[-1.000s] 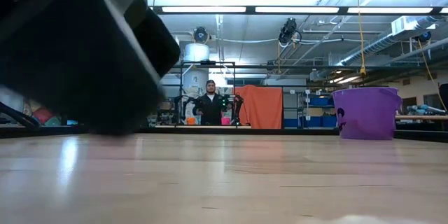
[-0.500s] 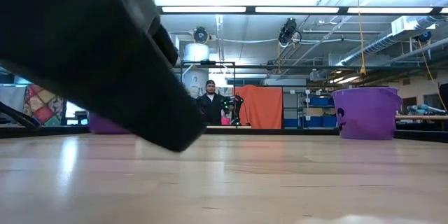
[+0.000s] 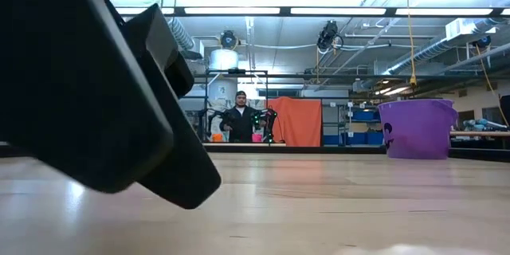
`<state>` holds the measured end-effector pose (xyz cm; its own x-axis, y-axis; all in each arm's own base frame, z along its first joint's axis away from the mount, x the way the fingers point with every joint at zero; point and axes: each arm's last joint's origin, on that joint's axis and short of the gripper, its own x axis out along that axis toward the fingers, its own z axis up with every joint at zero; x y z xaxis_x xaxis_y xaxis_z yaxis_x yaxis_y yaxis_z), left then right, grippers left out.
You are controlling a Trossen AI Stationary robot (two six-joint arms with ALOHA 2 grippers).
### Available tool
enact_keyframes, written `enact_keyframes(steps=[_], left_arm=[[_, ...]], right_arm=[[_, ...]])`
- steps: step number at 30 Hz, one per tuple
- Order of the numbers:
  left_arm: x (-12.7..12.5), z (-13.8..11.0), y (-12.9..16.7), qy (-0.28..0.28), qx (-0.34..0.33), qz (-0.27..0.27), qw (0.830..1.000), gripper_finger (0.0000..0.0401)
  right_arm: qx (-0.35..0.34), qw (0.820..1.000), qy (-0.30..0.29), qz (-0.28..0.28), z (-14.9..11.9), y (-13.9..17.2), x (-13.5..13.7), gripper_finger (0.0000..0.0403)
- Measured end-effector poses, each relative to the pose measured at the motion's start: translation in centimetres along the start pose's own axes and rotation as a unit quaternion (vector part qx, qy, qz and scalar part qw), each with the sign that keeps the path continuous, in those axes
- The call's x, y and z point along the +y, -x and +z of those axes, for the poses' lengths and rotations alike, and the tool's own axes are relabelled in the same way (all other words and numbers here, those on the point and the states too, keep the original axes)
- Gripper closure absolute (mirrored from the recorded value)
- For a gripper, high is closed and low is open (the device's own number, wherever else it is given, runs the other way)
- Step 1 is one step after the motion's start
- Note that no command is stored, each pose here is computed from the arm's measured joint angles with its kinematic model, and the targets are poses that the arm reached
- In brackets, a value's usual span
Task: Sort candy by brand, put in halloween buckets
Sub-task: Put the white chocolate bar into the green bucket
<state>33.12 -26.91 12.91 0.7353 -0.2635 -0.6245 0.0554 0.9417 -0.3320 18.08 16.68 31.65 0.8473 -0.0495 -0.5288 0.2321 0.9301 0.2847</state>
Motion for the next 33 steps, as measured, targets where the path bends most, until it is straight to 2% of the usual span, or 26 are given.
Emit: enact_keyframes(steps=[4, 10, 21, 25, 30, 33], left_arm=[[0.0, -0.8, -0.6, 0.007, 0.006, 0.0, 1.0, 0.0243], [-0.9, -1.1, -1.6, 0.001, -0.017, -0.04, 0.999, 0.0243], [-0.7, -2.8, -3.1, -0.007, -0.012, -0.024, 1.0, 0.0247], [-0.5, -3.2, -3.2, -0.008, 0.007, -0.008, 1.0, 0.0286], [0.3, -2.8, -3.4, 0.034, 0.013, -0.005, 0.999, 0.0382], [1.0, -1.6, -3.4, 0.061, 0.003, -0.012, 0.998, 0.039]], right_arm=[[0.0, 1.0, -0.002, 0.0, 0.0, 0.0, 0.0, 0.0304], [0.0, 1.0, -0.002, 0.0, 0.0, 0.0, 0.0, 0.0304], [0.016, 1.0, -0.004, 0.012, -0.1, 0.0, 0.1, 0.0304], [0.019, 1.0, -0.009, 0.014, -0.1, 0.0, 0.1, 0.0304], [0.028, 0.999, -0.014, 0.021, -0.2, 0.0, 0.1, 0.0304], [0.034, 0.999, -0.016, 0.025, -0.2, 0.0, 0.1, 0.0304]])
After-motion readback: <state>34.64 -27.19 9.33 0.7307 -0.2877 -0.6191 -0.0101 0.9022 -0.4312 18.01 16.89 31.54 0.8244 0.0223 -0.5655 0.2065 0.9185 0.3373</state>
